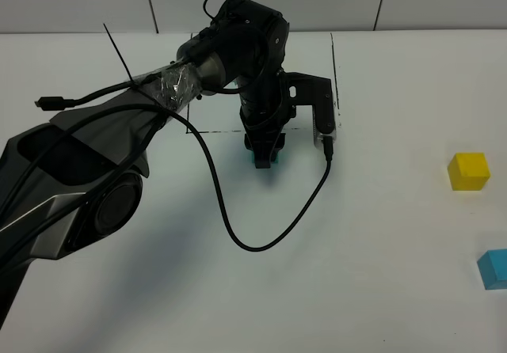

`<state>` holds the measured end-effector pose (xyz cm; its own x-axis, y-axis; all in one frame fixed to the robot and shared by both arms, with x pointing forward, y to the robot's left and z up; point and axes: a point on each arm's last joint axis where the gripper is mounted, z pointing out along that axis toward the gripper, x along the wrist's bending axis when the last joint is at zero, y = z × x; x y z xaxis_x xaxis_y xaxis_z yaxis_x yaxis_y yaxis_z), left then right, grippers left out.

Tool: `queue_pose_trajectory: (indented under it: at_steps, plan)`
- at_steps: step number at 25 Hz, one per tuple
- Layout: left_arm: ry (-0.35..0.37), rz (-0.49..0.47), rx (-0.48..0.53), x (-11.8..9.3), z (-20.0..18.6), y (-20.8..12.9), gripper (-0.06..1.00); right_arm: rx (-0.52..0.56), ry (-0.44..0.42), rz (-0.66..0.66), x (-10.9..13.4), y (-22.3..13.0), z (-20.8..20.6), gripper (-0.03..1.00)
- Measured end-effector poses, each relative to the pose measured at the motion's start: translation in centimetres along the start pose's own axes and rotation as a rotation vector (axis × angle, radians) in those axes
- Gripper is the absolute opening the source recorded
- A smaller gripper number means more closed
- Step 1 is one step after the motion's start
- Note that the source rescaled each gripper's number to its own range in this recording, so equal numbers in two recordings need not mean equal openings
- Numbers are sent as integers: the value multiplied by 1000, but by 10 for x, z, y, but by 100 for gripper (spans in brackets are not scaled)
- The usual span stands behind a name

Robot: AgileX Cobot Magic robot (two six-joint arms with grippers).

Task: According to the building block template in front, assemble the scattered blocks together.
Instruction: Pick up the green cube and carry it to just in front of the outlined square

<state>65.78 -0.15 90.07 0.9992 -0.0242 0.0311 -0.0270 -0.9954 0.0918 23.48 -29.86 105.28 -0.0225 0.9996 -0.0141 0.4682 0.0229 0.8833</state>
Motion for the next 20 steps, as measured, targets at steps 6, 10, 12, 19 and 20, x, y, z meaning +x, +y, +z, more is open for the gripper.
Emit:
queue_pose_trajectory:
  at_steps: [6, 10, 12, 19, 20]
  plan:
    - [-2, 0, 2, 1, 3, 0, 2, 0, 0, 0, 0, 0, 0, 51]
    - [-2, -3, 2, 1, 3, 0, 2, 0, 0, 0, 0, 0, 0, 51]
    - [-2, -5, 1, 1, 3, 0, 2, 0, 0, 0, 0, 0, 0, 51]
    - [-1, -24, 1, 1, 3, 0, 2, 0, 0, -1, 0, 0, 0, 51]
    - [0, -24, 0, 1, 3, 0, 2, 0, 0, -1, 0, 0, 0, 51]
